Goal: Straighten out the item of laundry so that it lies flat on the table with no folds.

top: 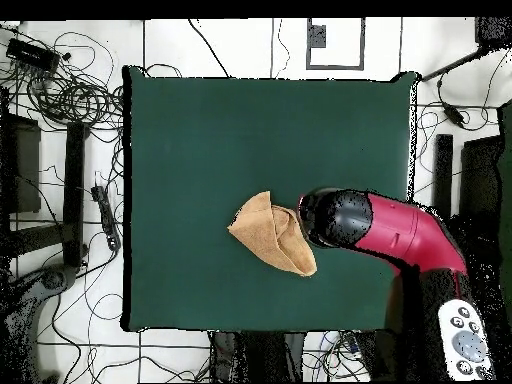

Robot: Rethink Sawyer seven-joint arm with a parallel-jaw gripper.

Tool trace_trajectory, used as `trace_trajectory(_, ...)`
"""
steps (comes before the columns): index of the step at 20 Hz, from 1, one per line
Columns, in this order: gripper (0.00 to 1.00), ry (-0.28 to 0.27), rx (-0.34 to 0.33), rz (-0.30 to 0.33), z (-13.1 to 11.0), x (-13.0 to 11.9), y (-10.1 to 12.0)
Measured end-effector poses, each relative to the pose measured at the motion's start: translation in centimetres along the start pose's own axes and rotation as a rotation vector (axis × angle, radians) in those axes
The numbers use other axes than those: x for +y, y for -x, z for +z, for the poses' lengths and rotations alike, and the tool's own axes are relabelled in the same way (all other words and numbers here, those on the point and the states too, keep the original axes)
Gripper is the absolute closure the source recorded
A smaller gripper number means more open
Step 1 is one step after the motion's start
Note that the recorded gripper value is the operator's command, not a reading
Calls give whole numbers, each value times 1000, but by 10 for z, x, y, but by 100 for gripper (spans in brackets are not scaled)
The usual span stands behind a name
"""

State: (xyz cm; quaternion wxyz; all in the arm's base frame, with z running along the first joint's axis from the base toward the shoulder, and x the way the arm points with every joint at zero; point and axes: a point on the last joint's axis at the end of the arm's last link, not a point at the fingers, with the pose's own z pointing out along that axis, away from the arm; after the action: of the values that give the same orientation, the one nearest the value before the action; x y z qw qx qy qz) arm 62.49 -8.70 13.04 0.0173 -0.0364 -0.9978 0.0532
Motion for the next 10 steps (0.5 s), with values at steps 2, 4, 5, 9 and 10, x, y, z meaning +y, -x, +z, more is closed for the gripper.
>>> trace_trajectory(2,0,5,10,10,0,-6,-1)
trace_trajectory(4,0,8,31,34,-1,-21,-3)
trace_trajectory(5,0,11,46,50,-2,-32,-4)
trace_trajectory(9,0,15,93,99,-13,-65,0)
trace_trajectory(10,0,16,102,109,-16,-72,3)
